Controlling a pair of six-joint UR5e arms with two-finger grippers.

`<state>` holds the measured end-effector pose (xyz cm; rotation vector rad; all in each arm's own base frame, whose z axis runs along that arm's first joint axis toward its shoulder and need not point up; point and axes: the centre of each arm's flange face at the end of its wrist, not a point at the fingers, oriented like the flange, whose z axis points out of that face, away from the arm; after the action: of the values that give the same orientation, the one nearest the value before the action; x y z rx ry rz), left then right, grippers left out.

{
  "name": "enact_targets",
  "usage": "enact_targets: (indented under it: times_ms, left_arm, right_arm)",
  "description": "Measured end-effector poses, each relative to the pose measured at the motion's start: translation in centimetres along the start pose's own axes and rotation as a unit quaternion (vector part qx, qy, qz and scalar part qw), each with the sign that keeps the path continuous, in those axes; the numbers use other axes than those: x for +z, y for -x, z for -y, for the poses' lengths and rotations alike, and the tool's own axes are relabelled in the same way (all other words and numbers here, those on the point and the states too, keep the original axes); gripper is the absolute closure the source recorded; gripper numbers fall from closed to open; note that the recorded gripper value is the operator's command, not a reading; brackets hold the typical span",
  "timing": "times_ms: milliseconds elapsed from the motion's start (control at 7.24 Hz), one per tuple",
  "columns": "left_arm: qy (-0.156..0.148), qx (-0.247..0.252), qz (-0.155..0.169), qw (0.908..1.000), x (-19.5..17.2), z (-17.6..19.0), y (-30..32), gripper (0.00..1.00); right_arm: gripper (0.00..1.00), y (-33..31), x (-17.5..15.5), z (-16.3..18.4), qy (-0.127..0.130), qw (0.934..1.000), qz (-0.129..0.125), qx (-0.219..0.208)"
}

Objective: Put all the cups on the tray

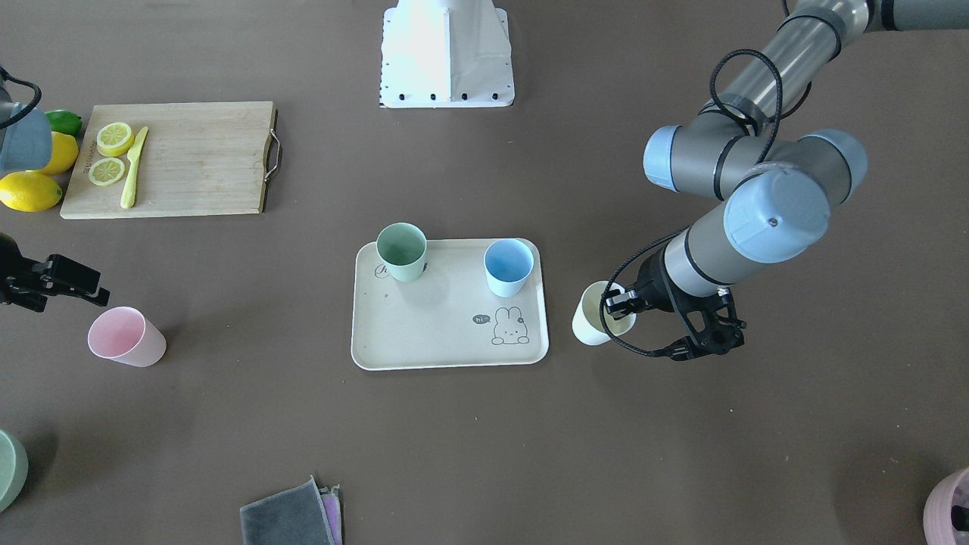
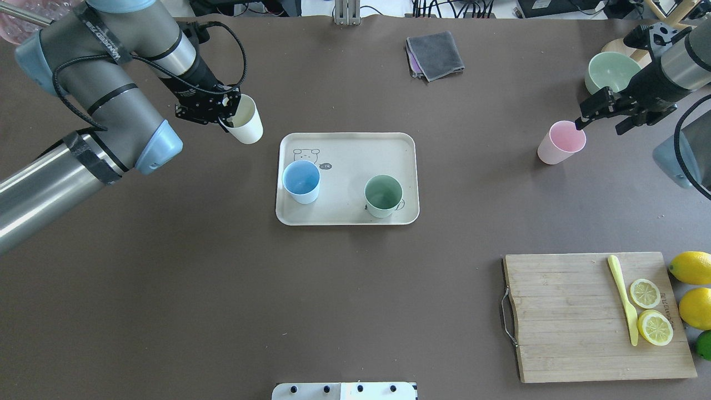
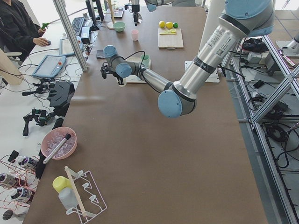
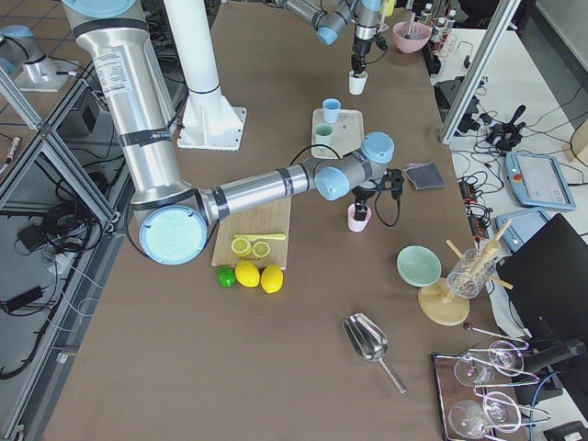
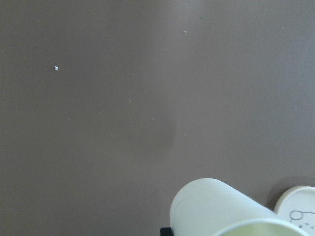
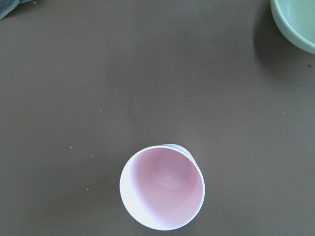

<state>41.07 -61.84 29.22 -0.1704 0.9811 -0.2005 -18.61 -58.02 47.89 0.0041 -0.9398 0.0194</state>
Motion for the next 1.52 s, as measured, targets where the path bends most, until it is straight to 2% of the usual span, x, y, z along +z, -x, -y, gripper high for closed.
enact_targets:
  times_ms: [553,967,1520]
  left_arm:
    - [-0.014,-0.018,0.010,0.9997,3.9,-4.5,-5.4,1.00]
    - [-0.011,-0.012,0.013,0.9998,5.3,-5.7,-7.7,1.00]
    - [-0.034,-0.010,0.027,0.9990,6.9,-5.2,-9.3,1.00]
  right_arm:
    - [0.00,-1.1,0.2,0.6,0.001,1.0000,-0.005,-0.005]
    - [0.00,-1.2,0.2,0.7,0.000,1.0000,-0.006,-0.005]
    - [0.00,-1.3,0.1,0.8,-0.001,1.0000,-0.006,-0.004]
